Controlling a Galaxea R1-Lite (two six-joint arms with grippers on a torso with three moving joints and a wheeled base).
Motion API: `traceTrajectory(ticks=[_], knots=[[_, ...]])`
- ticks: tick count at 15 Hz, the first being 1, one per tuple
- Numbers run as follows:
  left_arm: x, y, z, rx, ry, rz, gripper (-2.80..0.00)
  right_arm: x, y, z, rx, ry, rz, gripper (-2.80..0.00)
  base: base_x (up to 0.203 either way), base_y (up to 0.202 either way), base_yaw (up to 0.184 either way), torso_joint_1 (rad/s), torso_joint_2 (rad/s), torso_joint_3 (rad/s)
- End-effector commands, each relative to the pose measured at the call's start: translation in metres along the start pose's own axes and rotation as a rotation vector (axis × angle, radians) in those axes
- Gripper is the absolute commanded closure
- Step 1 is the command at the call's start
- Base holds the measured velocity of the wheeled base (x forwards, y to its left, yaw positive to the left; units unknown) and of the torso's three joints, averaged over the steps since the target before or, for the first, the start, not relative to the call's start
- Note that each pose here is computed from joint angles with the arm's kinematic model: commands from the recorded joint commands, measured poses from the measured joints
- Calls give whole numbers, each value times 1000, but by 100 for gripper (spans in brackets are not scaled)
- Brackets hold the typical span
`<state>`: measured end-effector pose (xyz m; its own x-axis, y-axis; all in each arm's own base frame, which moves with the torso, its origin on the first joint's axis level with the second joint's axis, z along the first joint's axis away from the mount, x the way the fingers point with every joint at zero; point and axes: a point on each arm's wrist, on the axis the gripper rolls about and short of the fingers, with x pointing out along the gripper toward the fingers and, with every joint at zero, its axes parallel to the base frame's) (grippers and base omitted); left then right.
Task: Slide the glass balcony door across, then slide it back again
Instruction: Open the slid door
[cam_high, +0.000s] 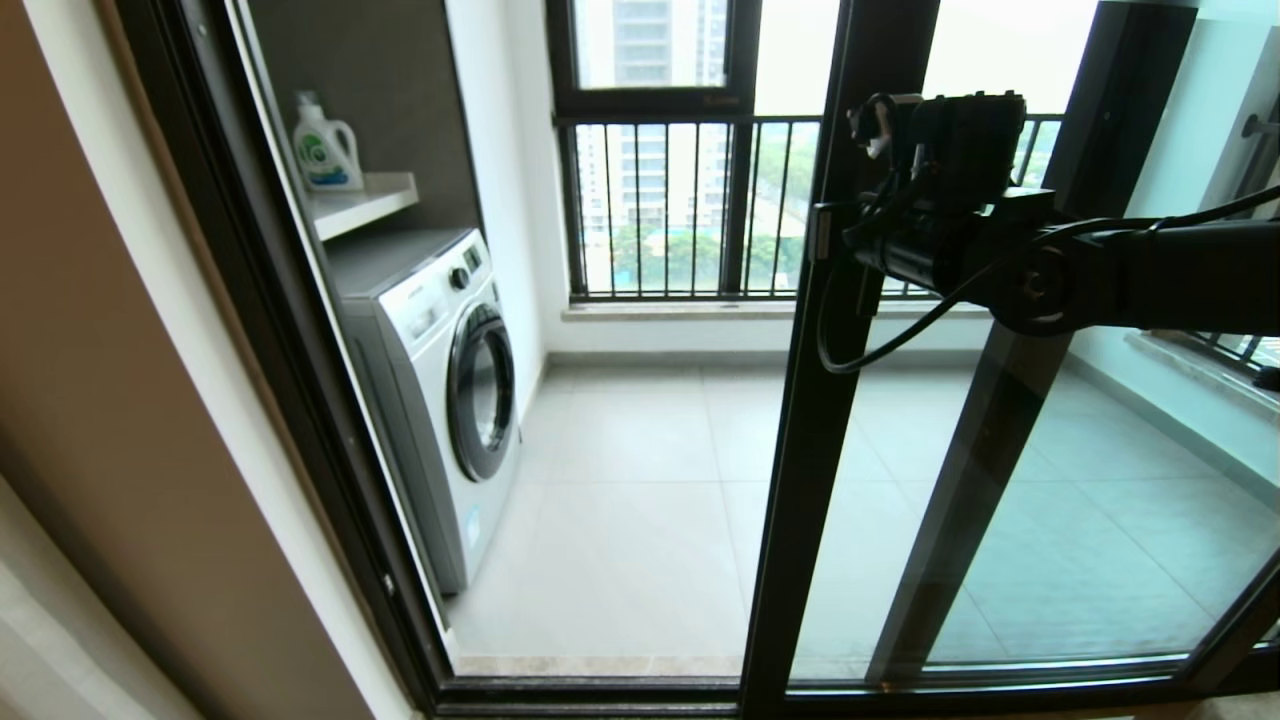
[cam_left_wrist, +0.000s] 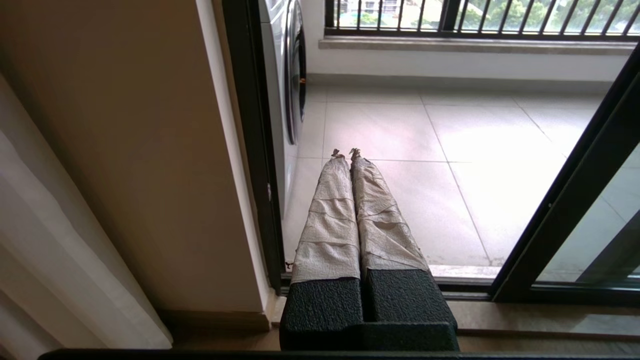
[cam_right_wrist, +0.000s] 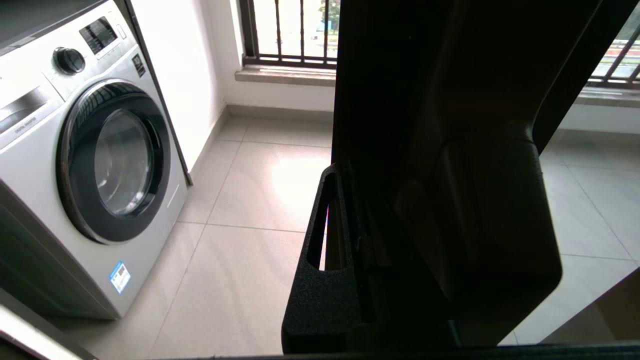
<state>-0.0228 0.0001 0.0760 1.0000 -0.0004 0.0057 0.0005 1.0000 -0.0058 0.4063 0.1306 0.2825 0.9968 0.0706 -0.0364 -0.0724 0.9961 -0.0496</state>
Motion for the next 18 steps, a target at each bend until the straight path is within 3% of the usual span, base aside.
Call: traceTrajectory(ticks=[1, 8, 18], knots=[[0, 0, 0, 0, 1, 0, 0, -7, -13, 3, 7, 1, -22, 0, 0, 0, 0, 0, 0, 0], [0, 0, 0, -2, 1, 0, 0, -5, -55, 2, 19, -13, -99, 0, 0, 0, 0, 0, 0, 0], [0, 0, 0, 0, 1, 0, 0, -13, -103, 1, 20, -12, -141, 0, 0, 0, 0, 0, 0, 0]])
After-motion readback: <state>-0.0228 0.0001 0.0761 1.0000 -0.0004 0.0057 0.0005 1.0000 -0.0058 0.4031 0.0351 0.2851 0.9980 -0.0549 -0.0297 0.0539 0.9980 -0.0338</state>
